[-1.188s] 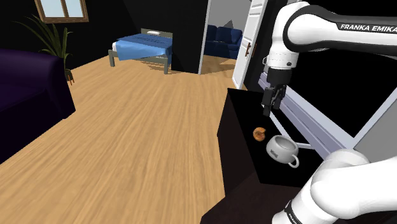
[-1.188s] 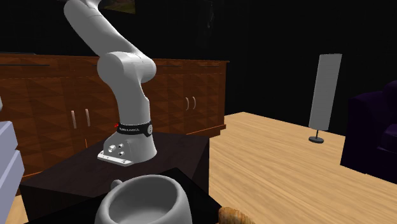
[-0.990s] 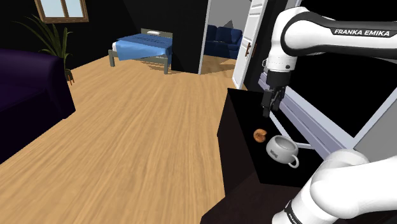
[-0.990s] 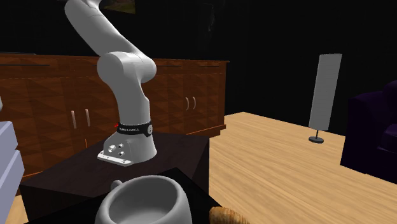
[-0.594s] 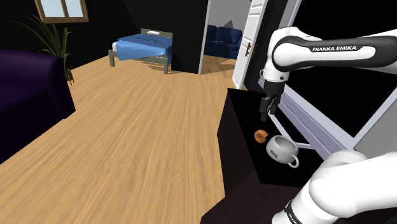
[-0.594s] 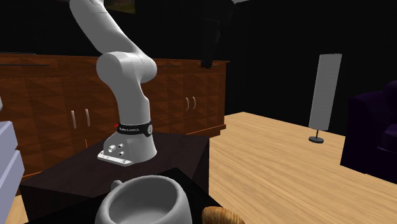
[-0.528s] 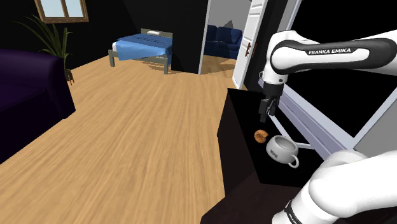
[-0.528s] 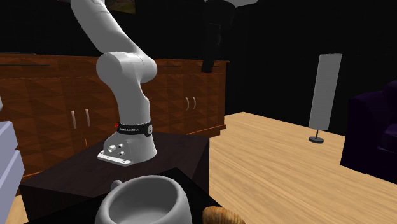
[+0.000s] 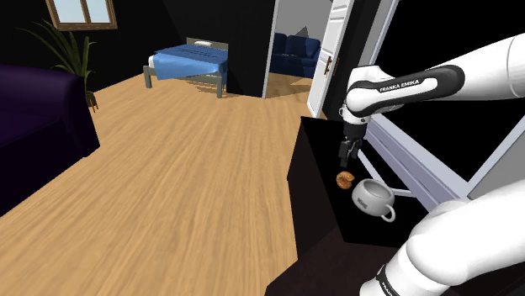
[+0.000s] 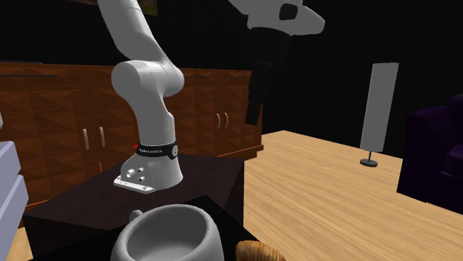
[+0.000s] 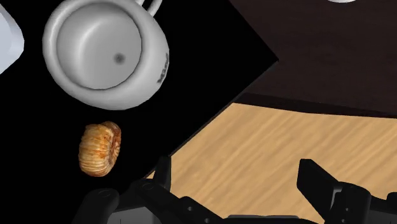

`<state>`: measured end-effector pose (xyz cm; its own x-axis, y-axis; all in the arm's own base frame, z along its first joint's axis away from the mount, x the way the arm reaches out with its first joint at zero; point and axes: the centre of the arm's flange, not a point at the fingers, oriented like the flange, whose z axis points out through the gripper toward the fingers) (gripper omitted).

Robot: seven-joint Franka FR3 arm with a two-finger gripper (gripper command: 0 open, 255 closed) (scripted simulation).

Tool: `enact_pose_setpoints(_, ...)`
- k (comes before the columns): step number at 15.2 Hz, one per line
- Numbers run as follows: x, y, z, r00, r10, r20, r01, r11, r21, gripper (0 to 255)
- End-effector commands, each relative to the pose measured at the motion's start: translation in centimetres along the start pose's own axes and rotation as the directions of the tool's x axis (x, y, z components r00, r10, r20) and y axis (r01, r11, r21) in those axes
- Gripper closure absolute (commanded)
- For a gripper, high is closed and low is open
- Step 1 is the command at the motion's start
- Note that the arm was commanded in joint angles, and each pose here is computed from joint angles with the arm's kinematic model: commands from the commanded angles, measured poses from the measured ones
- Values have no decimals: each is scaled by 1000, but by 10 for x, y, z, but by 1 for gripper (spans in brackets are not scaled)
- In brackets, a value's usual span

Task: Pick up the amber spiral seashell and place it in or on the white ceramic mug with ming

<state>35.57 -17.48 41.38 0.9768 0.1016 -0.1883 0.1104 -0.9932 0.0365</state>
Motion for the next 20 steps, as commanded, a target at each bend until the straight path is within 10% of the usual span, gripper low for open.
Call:
enact_pose_setpoints(1,6,19,15,1000,-2,-3,2,1000,-9,0)
enact_pose_setpoints(20,73,160,147,1000,-15,-5,15,998,-63,0)
